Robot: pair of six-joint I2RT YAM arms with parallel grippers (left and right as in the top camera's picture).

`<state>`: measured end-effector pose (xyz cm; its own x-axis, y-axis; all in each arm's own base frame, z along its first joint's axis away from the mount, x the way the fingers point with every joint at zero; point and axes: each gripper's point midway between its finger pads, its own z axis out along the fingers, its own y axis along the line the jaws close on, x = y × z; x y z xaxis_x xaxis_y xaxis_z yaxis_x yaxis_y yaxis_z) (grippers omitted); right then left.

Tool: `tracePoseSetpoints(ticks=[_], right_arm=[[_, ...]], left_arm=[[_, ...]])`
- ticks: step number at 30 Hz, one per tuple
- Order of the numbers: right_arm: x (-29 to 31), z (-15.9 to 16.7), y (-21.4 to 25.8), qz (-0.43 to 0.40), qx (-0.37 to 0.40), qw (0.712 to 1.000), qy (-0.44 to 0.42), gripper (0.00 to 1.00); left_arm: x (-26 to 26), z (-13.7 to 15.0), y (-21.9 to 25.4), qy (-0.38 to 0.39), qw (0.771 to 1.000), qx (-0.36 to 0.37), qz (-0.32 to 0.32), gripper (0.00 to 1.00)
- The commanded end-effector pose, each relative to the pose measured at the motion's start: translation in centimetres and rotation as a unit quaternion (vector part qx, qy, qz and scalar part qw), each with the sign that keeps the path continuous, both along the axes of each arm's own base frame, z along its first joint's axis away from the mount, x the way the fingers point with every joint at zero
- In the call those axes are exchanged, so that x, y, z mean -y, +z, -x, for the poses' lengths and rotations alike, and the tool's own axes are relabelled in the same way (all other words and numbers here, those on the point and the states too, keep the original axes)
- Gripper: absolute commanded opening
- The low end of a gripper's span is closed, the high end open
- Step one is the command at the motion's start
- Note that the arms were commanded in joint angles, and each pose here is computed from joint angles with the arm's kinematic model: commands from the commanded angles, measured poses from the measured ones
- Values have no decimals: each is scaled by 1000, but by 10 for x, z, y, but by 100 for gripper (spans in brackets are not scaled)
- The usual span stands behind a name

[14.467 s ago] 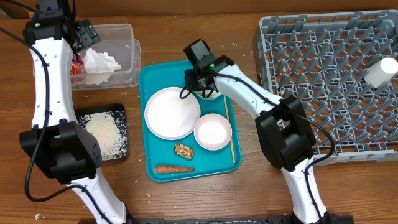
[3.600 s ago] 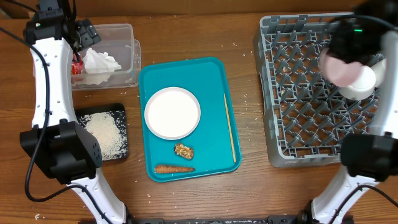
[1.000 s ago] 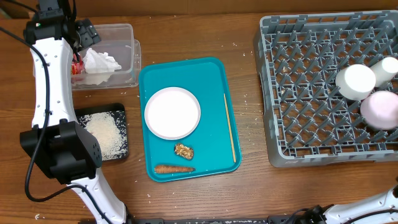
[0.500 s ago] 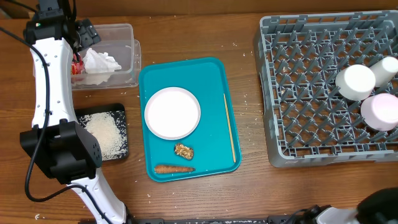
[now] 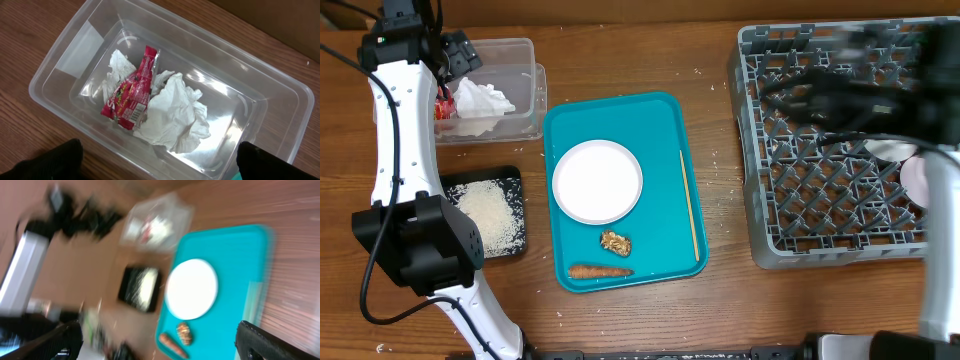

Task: Sort waste into correct bins and load items into the dishwasher
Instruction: 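Return the right gripper to the large white plate on the tray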

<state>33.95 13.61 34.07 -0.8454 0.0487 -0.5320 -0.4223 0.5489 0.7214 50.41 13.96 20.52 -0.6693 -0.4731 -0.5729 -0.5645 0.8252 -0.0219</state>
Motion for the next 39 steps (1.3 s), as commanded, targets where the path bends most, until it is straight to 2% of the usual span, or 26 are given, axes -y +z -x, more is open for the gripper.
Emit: tracePoseSetpoints(ticks=[1,3,4,6,8,10,18,20,23,27,31,39], right_arm=[[-67,9,-6,-4,25,995,98,100],[-97,7,-9,-1,55,989,134,100],[-118,-4,-24,26,61,990,127,100],[-123,-34,-64,106,10,994,27,100],[-115,-57,-102,175,-40,980,-80,100],[-114,-69,-136,229,-59,963,-130,100],[-159,-66,-254,285,-145,941,-107,100],[-163,-65,-273,292,-160,937,-106,97],[-164,-63,-293,301,-175,931,-107,87],[-161,-64,-300,311,-178,927,-112,68],[-160,-62,-304,322,-181,920,-130,55],[-167,-49,-326,339,-202,910,-130,52]], left_arm=[[-2,0,-2,11,1000,1,1,100],[-2,0,-2,11,1000,1,1,100],[-2,0,-2,11,1000,1,1,100],[-2,0,-2,11,1000,1,1,100],[-1,0,-2,11,1000,1,1,100],[-2,0,-2,11,1000,1,1,100],[-2,0,-2,11,1000,1,1,100],[-2,0,-2,11,1000,1,1,100],[-2,0,-2,11,1000,1,1,100],[-2,0,-2,11,1000,1,1,100],[-2,0,-2,11,1000,1,1,100],[-1,0,-2,11,1000,1,1,100]])
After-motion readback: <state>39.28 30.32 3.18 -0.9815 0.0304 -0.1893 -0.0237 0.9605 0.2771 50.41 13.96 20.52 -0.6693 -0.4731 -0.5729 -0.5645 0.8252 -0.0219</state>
